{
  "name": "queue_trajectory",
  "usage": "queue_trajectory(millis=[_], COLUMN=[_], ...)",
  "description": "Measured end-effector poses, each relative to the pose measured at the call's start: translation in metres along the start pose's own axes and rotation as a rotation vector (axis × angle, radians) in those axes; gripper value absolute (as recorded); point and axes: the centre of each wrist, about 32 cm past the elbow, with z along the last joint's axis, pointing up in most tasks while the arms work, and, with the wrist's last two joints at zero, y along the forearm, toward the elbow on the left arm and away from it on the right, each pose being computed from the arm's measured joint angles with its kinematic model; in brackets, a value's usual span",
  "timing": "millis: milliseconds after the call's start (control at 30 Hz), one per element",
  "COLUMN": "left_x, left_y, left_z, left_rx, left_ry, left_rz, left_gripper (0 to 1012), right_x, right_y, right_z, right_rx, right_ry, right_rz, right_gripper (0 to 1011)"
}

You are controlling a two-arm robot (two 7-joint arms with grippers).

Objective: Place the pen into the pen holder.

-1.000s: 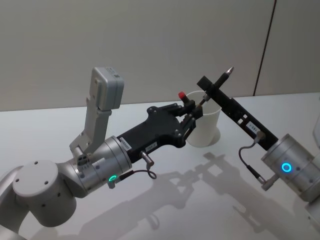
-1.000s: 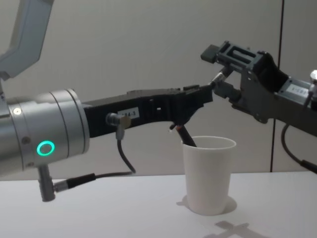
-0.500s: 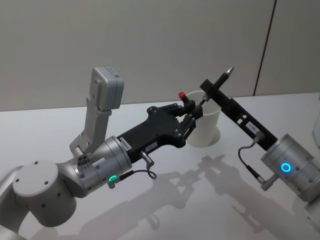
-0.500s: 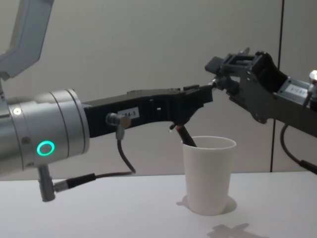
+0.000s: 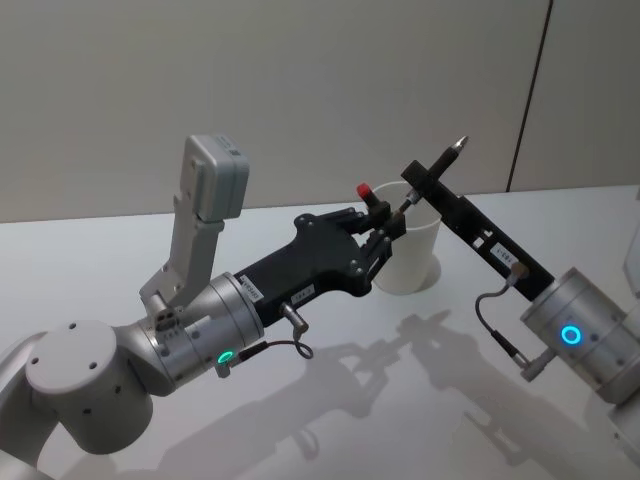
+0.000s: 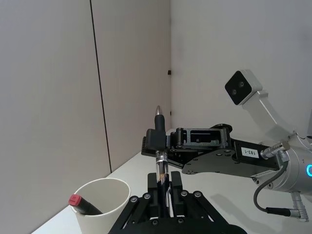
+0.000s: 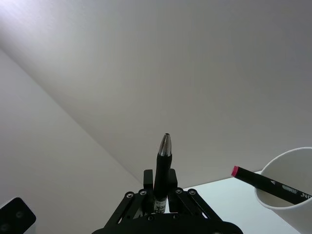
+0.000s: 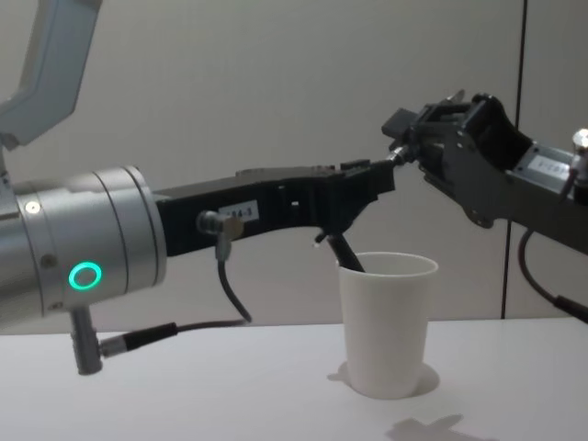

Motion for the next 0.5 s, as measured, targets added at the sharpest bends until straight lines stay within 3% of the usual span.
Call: queue_trajectory(millis=[100, 233, 500], left_x=[0.0000, 0.0000, -0.0001], left_y=[0.0000, 0.0000, 0.0000], left_z=[0.0003, 0.0003, 0.0002], left_rx=[-0.002, -0.002, -0.002], left_ry=[0.000, 0.000, 0.000], left_rz=[0.000, 0.000, -0.001], left_gripper=[196, 357, 583], right_x=[0.0004, 0.0004, 0.0004], right_y=[-0.0003, -0.0003, -0.0002], right_z=[0.0001, 0.0001, 0.0000], right_rx=[0.000, -0.001, -0.001], right_ry=[-0.001, -0.001, -0.002], right_rz=[-0.004, -0.004, -0.004], right_gripper=[137, 138, 137])
